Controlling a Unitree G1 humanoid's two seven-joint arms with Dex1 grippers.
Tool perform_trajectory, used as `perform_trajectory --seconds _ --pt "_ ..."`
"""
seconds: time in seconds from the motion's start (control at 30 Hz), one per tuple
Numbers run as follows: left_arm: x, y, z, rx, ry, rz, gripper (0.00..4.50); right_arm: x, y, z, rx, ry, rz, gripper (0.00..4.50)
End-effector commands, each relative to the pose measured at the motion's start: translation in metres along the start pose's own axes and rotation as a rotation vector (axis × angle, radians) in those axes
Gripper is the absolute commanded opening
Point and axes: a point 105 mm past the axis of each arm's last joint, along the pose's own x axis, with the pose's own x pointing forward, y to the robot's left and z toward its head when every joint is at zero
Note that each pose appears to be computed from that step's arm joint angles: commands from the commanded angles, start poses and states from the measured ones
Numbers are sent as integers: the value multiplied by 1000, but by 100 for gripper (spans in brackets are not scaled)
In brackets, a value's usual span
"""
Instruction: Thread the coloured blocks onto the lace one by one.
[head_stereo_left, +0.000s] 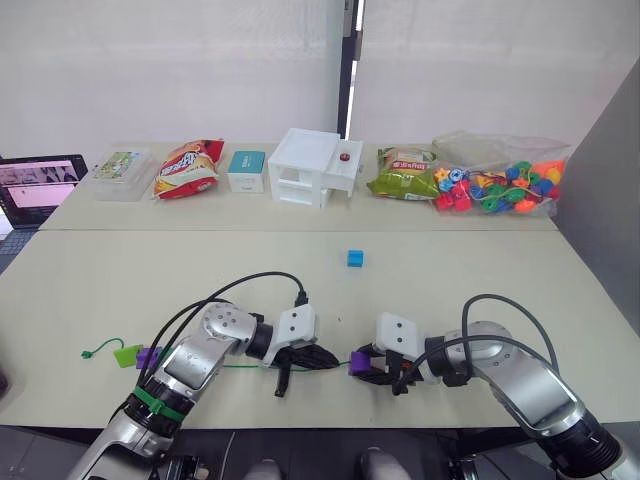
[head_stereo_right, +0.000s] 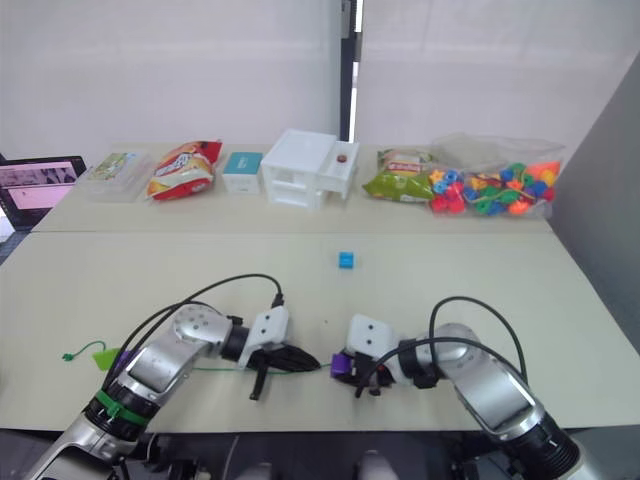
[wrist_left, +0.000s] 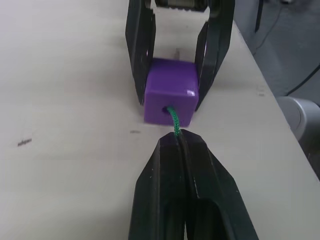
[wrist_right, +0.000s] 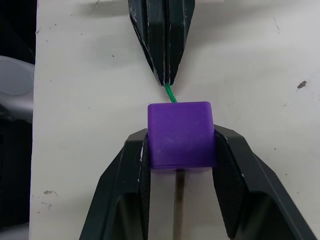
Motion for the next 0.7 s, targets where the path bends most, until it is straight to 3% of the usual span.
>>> perform_trajectory --seconds 0.03,0.27,0.4,0.47,0.7 --pt "9 5 10 34 -15 15 4 4 8 -6 19 24 36 118" --pt "14 5 11 29 -8 11 4 4 9 -5 20 25 40 118" --pt "6 2 19 0 -44 -2 121 4 8 -5 28 21 30 118" --pt "1 -1 22 -6 -51 -10 185 1 6 1 31 -7 8 225" --pt "-2 -4 28 21 -38 -20 417 -19 2 12 2 -29 -63 450"
